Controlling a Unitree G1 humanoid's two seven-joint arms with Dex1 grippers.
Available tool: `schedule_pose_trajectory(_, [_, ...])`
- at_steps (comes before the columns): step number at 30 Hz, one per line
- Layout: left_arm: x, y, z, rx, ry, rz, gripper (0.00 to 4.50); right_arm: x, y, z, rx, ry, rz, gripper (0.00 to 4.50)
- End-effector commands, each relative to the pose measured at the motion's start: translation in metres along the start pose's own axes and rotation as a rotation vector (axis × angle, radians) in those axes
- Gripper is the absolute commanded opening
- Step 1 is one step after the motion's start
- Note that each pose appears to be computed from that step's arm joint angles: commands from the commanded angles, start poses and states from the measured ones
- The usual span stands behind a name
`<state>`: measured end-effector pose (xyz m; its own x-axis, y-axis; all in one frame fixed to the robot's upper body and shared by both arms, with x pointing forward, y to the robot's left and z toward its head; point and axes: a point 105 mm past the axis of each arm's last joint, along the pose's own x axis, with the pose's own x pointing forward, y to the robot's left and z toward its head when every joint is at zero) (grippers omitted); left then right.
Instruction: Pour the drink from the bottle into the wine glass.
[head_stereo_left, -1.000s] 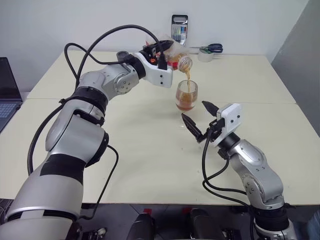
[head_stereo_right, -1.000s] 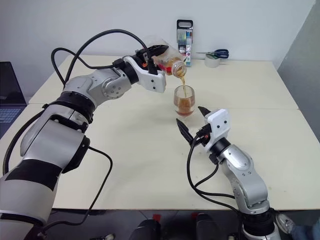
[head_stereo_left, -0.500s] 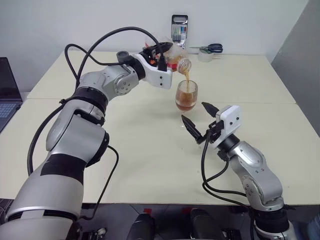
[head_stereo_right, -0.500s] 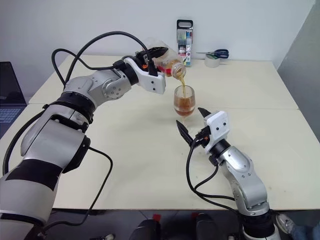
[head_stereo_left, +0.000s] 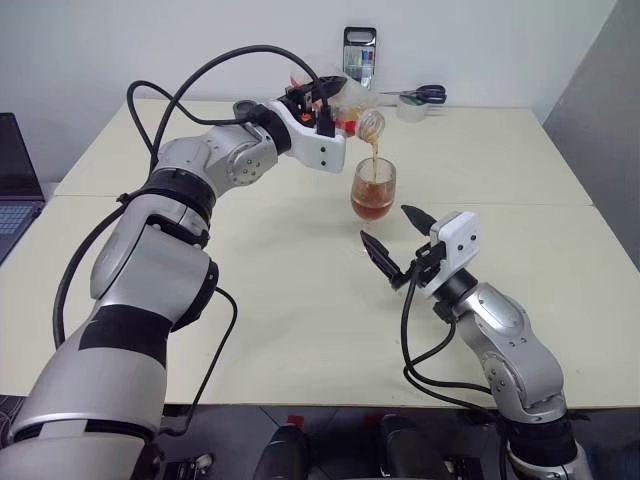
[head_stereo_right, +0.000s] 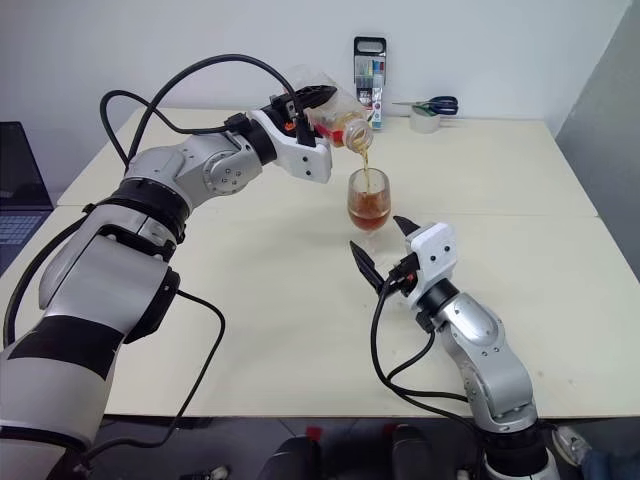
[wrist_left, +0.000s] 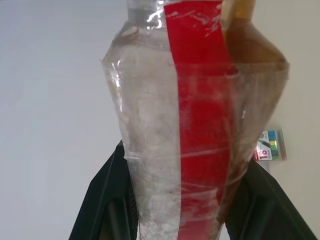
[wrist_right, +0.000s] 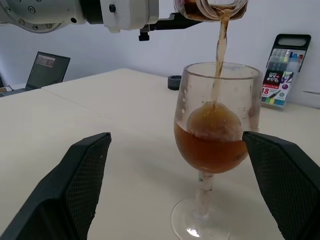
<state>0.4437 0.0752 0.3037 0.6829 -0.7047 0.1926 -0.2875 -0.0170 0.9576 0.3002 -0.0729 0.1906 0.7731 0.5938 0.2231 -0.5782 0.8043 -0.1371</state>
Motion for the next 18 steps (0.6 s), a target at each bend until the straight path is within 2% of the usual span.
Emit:
schedule_pose_trajectory(1, [0.0047, 0.0220, 0.0015, 0.027, -0.009, 0.060, 1.71, -0.0011, 0.0060, 0.0192, -0.027, -0.080, 0.015, 4.50])
schedule_pose_trajectory(13, [0.0053, 0.0199, 0.0015, 0.019, -0.005, 0.053, 1.71, -0.0011, 0.0088, 0.0184, -0.023, -0.077, 0.023, 4.50])
schedule_pose_trajectory(18, [0.0048, 0.0168, -0.0032, -0.053, 0.030, 0.047, 1.71, -0.0010, 0.0096, 0.0179, -0.022, -0.076, 0.025, 4.50])
